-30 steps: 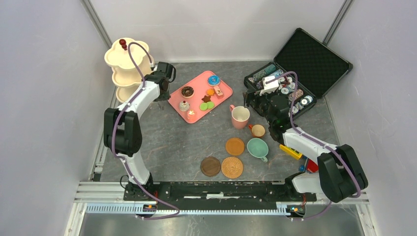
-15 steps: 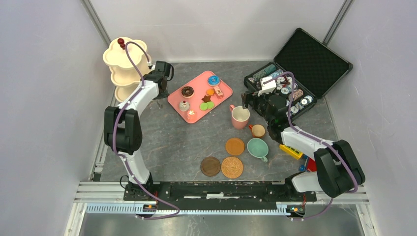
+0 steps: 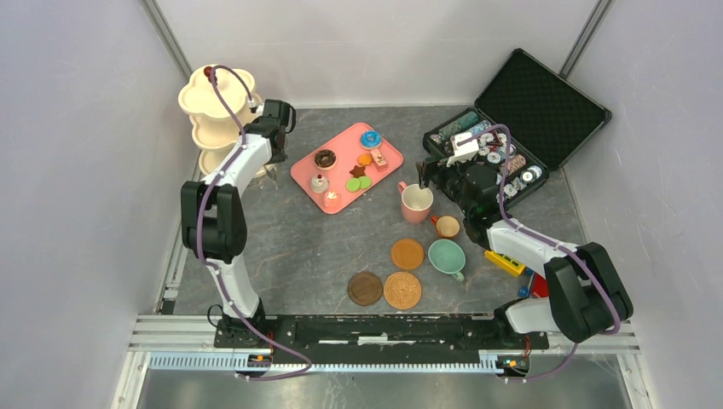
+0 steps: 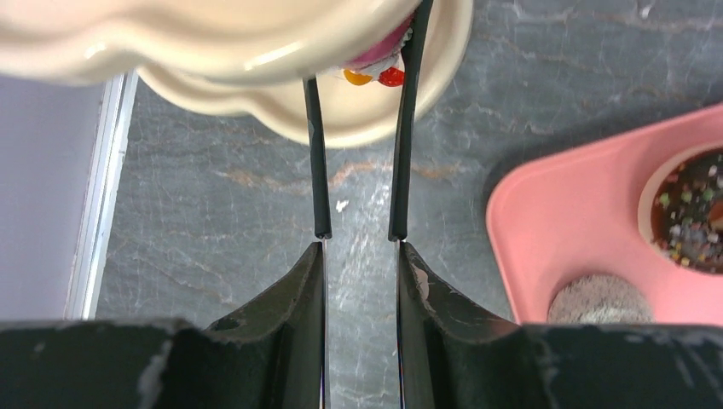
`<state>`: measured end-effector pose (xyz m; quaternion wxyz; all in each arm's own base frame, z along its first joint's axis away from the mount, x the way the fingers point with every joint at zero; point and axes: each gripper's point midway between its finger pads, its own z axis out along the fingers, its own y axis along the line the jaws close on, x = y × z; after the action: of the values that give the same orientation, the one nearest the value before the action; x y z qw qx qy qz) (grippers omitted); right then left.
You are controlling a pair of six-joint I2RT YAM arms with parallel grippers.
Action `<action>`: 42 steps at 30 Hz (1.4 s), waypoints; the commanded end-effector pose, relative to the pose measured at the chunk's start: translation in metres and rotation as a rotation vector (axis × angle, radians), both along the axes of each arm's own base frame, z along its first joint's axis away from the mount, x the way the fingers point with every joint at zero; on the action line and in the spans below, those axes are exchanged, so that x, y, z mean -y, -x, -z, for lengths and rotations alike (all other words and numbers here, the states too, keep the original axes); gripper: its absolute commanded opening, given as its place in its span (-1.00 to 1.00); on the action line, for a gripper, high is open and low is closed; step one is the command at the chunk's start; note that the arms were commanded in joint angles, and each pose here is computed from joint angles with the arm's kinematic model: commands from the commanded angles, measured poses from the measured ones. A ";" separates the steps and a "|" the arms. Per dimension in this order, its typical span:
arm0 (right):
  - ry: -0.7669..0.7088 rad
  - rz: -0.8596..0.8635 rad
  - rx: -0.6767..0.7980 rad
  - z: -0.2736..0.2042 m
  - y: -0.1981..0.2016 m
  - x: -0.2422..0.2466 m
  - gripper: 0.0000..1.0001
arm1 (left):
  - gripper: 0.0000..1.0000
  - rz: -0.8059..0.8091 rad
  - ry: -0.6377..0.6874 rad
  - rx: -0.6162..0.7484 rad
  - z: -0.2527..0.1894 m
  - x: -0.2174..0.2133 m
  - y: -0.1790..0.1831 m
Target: Serve the afternoon tea
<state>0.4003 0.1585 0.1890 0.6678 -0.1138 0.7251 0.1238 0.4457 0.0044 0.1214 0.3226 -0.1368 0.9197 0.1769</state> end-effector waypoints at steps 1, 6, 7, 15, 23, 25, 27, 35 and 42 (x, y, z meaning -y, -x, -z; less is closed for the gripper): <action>-0.034 -0.026 0.050 -0.015 -0.003 -0.008 0.96 | -0.39 -0.017 -0.020 0.017 -0.003 -0.014 -0.021; -0.029 -0.015 0.052 -0.015 -0.002 -0.005 0.96 | -0.39 -0.011 0.019 -0.040 0.020 -0.013 -0.023; -0.029 -0.017 0.054 -0.016 -0.002 -0.006 0.96 | -0.39 -0.010 0.027 -0.045 0.023 -0.012 -0.022; -0.025 -0.009 0.054 -0.015 -0.002 -0.004 0.96 | -0.38 0.027 0.148 -0.091 0.038 0.017 0.003; -0.026 -0.012 0.050 -0.013 -0.002 -0.005 0.96 | -0.38 0.059 0.243 -0.070 0.025 0.039 0.019; -0.028 -0.017 0.047 -0.012 -0.002 -0.006 0.96 | -0.37 0.068 0.244 -0.060 0.021 0.042 0.019; -0.029 -0.018 0.045 -0.012 -0.003 -0.006 0.96 | -0.37 0.078 0.258 -0.057 0.019 0.046 0.018; -0.030 -0.023 0.037 -0.009 -0.004 -0.008 0.96 | -0.11 0.074 0.245 -0.036 0.014 0.045 0.008; -0.032 -0.028 0.035 -0.009 -0.005 -0.009 0.96 | 0.13 0.067 0.206 0.000 -0.001 0.038 0.003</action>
<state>0.4020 0.1622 0.1858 0.6668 -0.1171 0.7243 0.1307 0.4280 -0.0299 0.0863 0.2651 -0.1181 0.9533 0.0836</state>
